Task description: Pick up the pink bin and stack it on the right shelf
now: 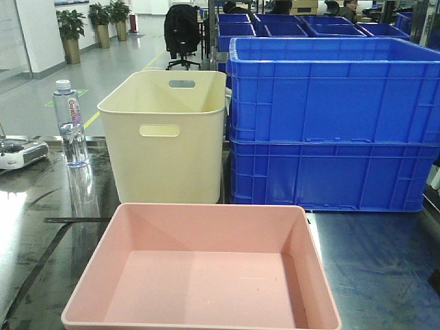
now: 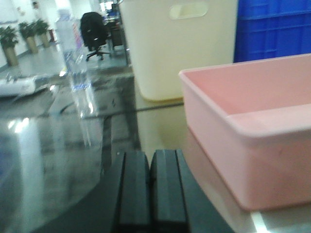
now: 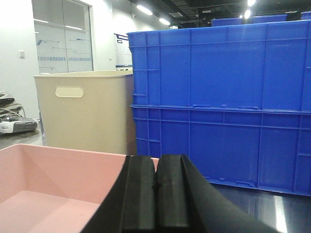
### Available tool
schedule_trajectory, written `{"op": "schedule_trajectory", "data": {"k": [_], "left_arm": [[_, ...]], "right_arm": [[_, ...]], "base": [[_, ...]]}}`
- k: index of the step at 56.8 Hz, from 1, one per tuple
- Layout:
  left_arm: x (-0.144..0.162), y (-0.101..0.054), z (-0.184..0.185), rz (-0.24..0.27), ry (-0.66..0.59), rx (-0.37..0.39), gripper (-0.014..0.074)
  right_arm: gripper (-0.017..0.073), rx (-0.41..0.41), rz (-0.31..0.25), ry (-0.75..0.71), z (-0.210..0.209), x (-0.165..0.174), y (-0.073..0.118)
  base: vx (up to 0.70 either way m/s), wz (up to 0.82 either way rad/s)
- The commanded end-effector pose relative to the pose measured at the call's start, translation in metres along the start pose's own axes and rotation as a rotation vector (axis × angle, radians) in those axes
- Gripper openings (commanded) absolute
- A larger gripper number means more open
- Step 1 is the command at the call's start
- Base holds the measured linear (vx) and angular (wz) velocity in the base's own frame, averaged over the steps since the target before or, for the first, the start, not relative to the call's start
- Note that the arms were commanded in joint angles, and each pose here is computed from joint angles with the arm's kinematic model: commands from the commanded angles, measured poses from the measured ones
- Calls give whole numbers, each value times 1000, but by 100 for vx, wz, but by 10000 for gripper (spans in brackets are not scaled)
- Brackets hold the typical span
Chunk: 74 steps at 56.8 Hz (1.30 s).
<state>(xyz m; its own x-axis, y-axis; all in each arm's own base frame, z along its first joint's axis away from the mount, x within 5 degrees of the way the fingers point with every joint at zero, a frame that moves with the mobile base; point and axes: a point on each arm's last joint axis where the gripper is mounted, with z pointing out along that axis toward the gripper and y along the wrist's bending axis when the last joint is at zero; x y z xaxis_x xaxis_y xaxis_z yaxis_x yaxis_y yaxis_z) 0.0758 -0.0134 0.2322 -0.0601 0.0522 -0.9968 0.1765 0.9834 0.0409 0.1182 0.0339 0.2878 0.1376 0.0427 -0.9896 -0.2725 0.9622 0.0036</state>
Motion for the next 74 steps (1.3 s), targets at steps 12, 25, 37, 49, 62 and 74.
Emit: {"op": "schedule_trajectory", "data": {"k": [12, 25, 37, 49, 62, 74], "left_arm": [[39, 2, -18, 19, -80, -66, -8], [39, 2, -18, 27, -77, -67, -8], [39, 2, -18, 27, -76, -67, -8], [39, 2, -18, 27, -76, -67, -8], [39, 2, -18, 27, -76, -67, -8], [39, 2, -18, 27, -76, -67, -8]], "right_arm": [[-11, 3, -18, -106, 3, -16, 0], [-11, 3, -18, -105, 3, -16, 0], [-11, 3, -18, -105, 3, -16, 0], [-11, 3, -18, -105, 3, -16, 0], [-11, 4, -18, -105, 3, -16, 0], [-11, -11, -86, 28, -27, 20, 0]], "base": [[0, 0], [0, 0], [0, 0], [0, 0], [0, 0], [0, 0]]}}
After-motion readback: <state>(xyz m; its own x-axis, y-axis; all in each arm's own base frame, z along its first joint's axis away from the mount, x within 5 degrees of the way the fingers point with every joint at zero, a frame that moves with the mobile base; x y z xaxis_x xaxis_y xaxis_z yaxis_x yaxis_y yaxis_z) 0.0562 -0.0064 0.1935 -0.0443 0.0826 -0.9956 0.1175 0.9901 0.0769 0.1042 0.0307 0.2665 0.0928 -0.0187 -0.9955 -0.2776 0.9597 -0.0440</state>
